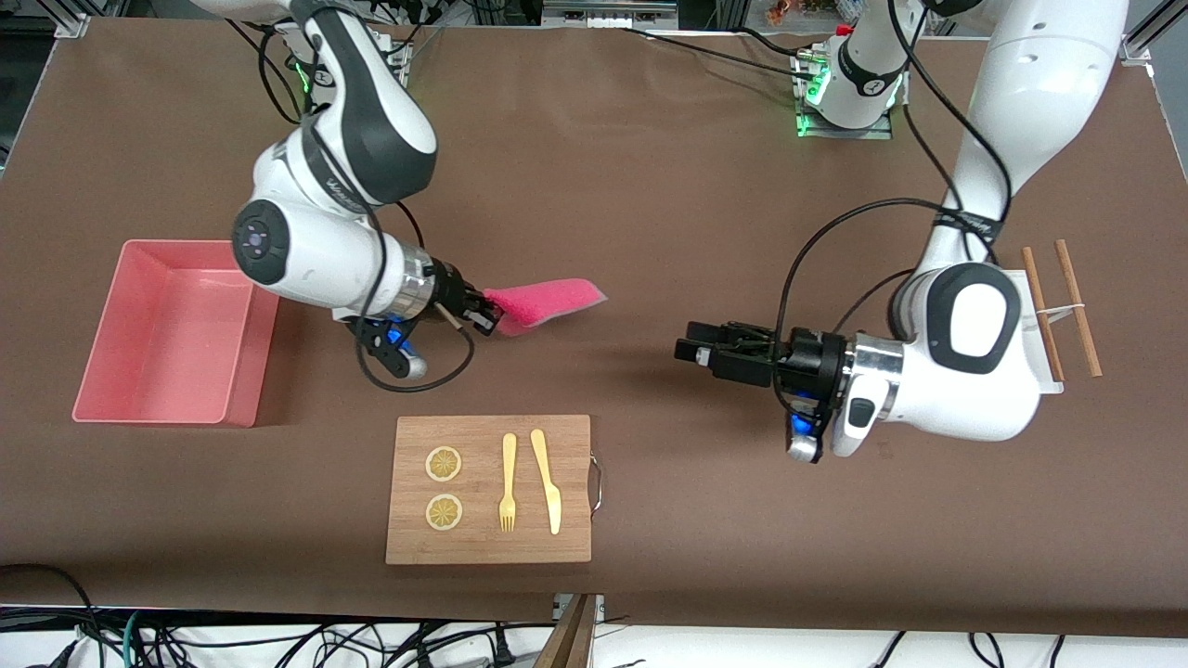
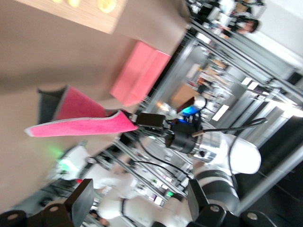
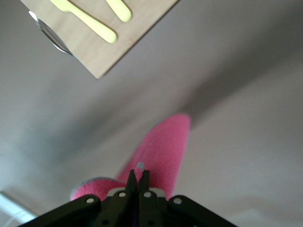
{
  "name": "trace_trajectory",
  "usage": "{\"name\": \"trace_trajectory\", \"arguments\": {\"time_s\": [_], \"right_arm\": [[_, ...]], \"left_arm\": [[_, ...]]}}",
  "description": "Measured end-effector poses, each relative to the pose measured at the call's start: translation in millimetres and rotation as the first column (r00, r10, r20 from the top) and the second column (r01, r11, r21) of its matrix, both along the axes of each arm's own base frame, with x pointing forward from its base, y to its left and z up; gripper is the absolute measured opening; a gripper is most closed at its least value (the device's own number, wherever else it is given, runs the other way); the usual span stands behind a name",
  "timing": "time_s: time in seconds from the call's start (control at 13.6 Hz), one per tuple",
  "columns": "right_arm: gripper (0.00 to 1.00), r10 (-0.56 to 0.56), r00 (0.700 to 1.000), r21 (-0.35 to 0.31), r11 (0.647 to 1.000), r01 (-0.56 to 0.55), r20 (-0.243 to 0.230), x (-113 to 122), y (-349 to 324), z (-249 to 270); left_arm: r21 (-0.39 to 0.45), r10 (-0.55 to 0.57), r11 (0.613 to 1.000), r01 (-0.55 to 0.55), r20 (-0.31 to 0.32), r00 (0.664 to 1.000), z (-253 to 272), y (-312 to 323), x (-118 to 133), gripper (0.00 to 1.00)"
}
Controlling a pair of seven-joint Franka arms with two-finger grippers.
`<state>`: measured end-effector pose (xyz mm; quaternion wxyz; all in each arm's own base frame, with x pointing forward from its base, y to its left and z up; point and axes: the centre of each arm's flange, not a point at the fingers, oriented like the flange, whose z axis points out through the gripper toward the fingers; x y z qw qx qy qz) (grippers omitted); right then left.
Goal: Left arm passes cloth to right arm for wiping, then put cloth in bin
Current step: 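Lower the cloth beside the cutting board while the left gripper returns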
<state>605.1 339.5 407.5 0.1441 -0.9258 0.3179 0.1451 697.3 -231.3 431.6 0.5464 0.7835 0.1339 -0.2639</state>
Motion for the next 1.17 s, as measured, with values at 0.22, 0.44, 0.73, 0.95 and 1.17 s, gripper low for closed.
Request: {"name": "trace_trajectory", "arguments": {"time_s": [0.22,0.44,0.73,0.95,1.17], "right_arm": [[0.02,0.048,0.998,-0.039,0.998,-0.050,-0.042,-13,26,-38],[0.02,0.086,0.992,-0.064,0.994,-0.092,-0.088,-26,45,-72],[0.02,0.180,0.964,-0.081,0.977,-0.198,-0.194,-45,52,-106],[0.02,0.245,0.941,-0.079,0.960,-0.270,-0.234,-49,48,-137],[0.02,0.323,0.919,-0.097,0.931,-0.352,-0.227,-36,17,-161]], "left_arm": [[0.236,-0.088,0.969,0.072,0.057,0.994,52,17,-22,0.89],[0.456,-0.176,0.882,0.118,0.086,0.981,94,57,-47,0.97],[0.693,-0.259,0.708,0.136,0.075,0.963,112,77,-83,1.00],[0.835,-0.318,0.529,0.152,0.029,0.948,120,97,-110,1.00],[0.893,-0.379,0.421,0.156,0.018,0.925,134,132,-129,1.00]]}}
